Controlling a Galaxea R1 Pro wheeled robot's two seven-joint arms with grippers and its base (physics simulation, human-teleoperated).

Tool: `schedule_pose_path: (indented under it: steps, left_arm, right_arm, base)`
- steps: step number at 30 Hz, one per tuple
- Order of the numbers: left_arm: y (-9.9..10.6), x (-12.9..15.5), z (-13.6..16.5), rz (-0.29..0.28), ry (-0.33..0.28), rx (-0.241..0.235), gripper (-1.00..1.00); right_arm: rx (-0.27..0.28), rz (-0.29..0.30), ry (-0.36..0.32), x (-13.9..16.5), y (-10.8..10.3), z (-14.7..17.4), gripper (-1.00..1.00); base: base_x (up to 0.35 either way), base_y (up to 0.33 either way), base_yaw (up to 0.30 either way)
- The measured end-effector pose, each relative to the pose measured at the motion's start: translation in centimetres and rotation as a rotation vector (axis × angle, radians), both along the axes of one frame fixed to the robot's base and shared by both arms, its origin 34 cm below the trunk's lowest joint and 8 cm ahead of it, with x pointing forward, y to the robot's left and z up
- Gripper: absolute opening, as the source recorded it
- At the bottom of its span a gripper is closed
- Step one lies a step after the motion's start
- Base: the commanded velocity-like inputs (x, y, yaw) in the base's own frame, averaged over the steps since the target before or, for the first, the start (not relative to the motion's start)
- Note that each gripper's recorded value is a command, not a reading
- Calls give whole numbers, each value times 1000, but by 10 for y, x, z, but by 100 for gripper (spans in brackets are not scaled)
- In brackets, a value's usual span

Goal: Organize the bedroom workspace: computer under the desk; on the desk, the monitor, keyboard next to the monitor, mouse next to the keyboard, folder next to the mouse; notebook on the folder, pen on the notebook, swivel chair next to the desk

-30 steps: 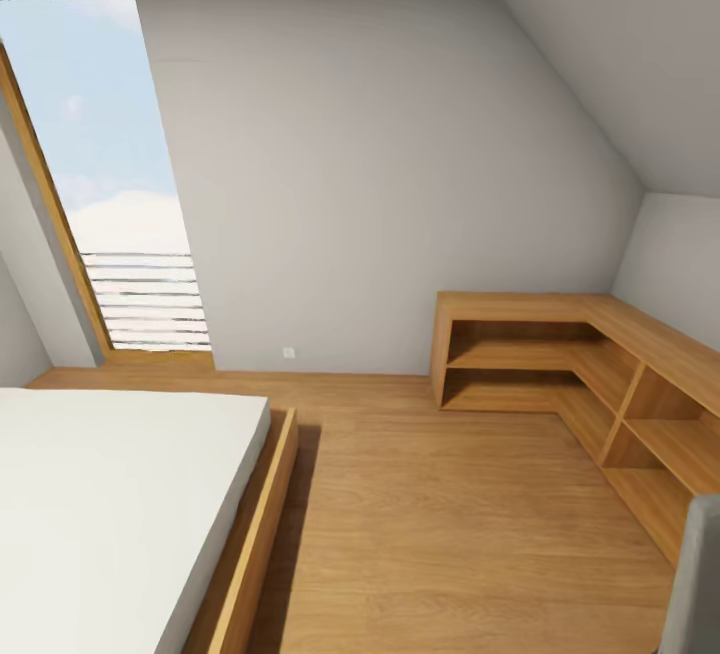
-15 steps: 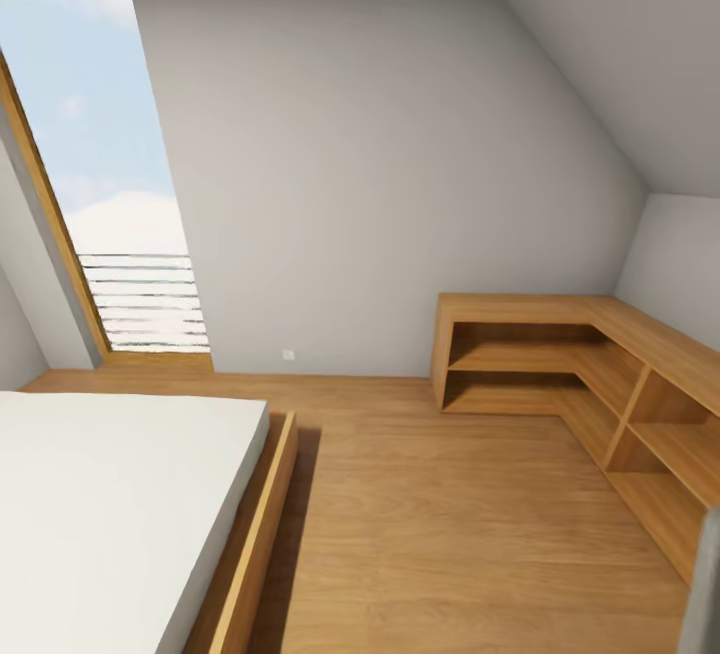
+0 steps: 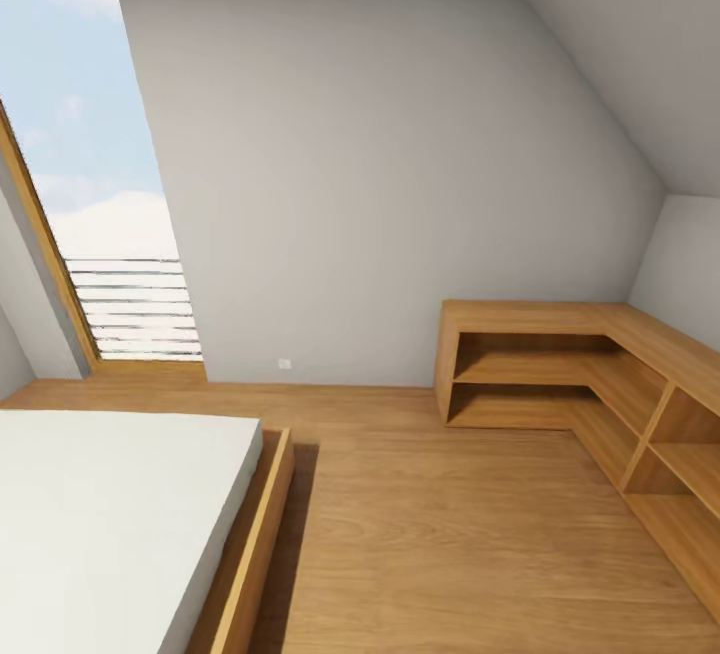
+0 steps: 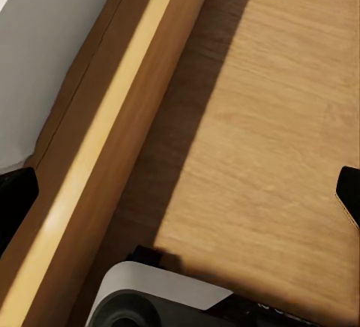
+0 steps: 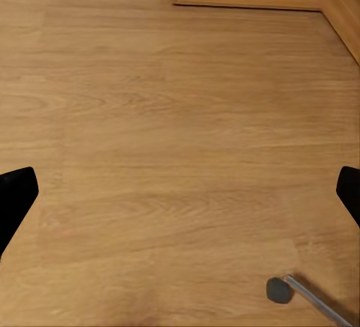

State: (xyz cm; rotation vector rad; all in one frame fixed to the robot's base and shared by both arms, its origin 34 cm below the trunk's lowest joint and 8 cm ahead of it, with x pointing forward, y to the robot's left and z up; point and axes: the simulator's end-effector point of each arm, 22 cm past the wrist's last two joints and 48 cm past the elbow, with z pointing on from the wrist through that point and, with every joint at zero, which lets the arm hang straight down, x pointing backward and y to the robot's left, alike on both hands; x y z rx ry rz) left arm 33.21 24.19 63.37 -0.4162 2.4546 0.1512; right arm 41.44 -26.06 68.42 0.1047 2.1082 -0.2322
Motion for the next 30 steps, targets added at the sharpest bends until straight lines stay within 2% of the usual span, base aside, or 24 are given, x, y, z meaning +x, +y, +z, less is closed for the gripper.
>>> schedule_pose_path:
  steps: [30]
  left_arm:
    - [1,0,0,1,2,1,100]
  right_arm:
    - [0,0,1,0,0,0,100]
  base:
    - [328,-7,0]
